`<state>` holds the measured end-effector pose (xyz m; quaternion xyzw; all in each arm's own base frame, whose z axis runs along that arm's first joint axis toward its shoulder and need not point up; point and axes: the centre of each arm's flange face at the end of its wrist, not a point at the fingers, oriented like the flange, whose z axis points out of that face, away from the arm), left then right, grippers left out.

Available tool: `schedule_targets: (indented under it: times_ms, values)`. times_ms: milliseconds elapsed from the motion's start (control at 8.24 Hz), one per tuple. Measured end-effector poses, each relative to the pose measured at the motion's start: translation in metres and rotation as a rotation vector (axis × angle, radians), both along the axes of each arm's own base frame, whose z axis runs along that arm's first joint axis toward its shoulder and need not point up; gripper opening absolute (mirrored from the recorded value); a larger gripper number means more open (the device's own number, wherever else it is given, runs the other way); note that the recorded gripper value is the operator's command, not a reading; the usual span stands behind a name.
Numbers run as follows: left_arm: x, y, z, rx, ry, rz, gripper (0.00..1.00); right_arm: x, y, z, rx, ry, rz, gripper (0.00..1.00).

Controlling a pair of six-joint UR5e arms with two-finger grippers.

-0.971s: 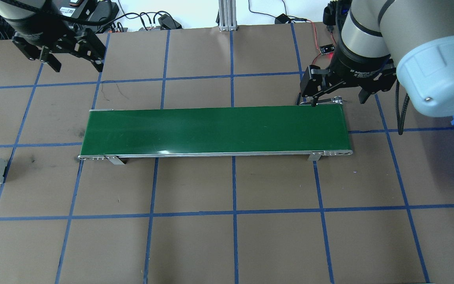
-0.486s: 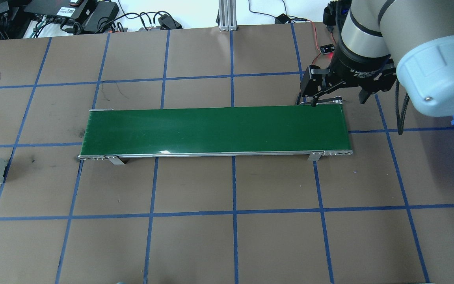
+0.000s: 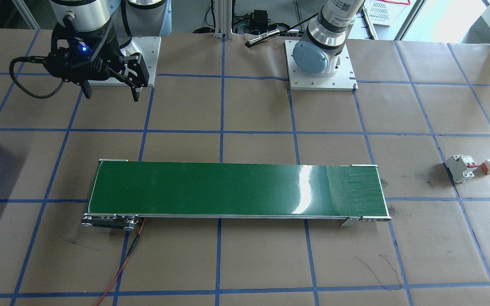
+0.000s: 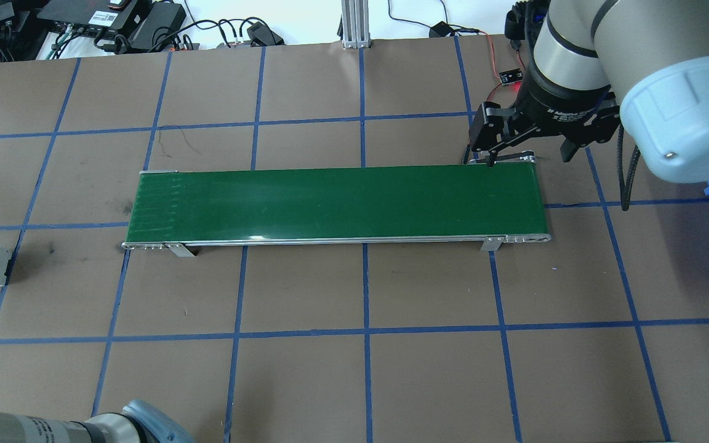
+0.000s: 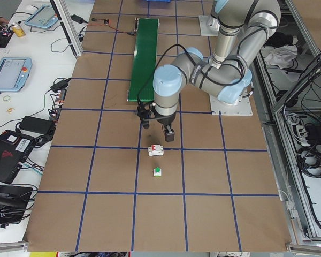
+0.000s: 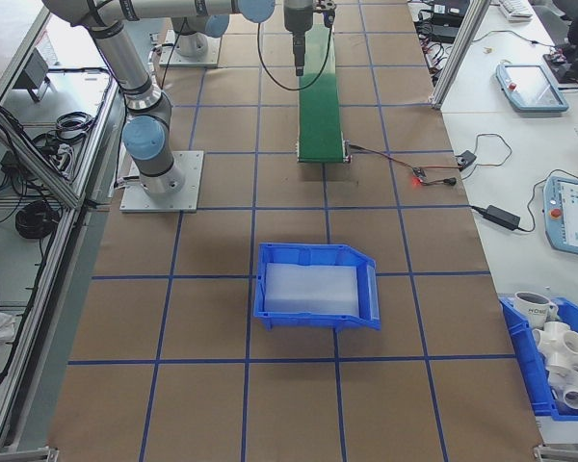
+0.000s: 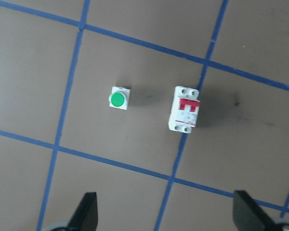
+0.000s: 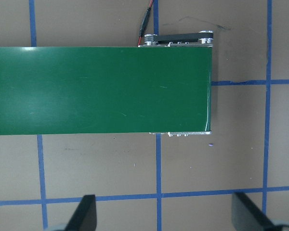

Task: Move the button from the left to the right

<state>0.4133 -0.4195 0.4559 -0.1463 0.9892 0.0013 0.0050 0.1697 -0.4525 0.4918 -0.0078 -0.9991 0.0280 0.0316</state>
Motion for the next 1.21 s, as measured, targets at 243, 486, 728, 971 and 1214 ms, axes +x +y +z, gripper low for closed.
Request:
schedule_targets:
  times_ms: [243,486,728,971,1214]
  values:
    - [0.079,0.004,-0.050,-0.015,-0.036,-0.062,1.00,0.000,0.000,0.000,0.000,0.000,0.000,1.00]
    - [0.112,-0.010,-0.107,-0.026,-0.007,-0.089,1.00,0.000,0.000,0.000,0.003,0.001,0.000,1.00]
    - [0.104,-0.031,-0.131,-0.060,0.039,-0.110,1.00,0.000,0.001,0.000,0.006,0.001,0.000,1.00]
    - [0.077,-0.062,-0.138,-0.060,0.046,-0.171,1.00,0.000,0.001,0.000,0.006,0.001,0.000,1.00]
    - [0.075,-0.074,-0.144,-0.066,0.008,-0.199,1.00,0.000,0.001,-0.001,0.007,0.001,0.000,1.00]
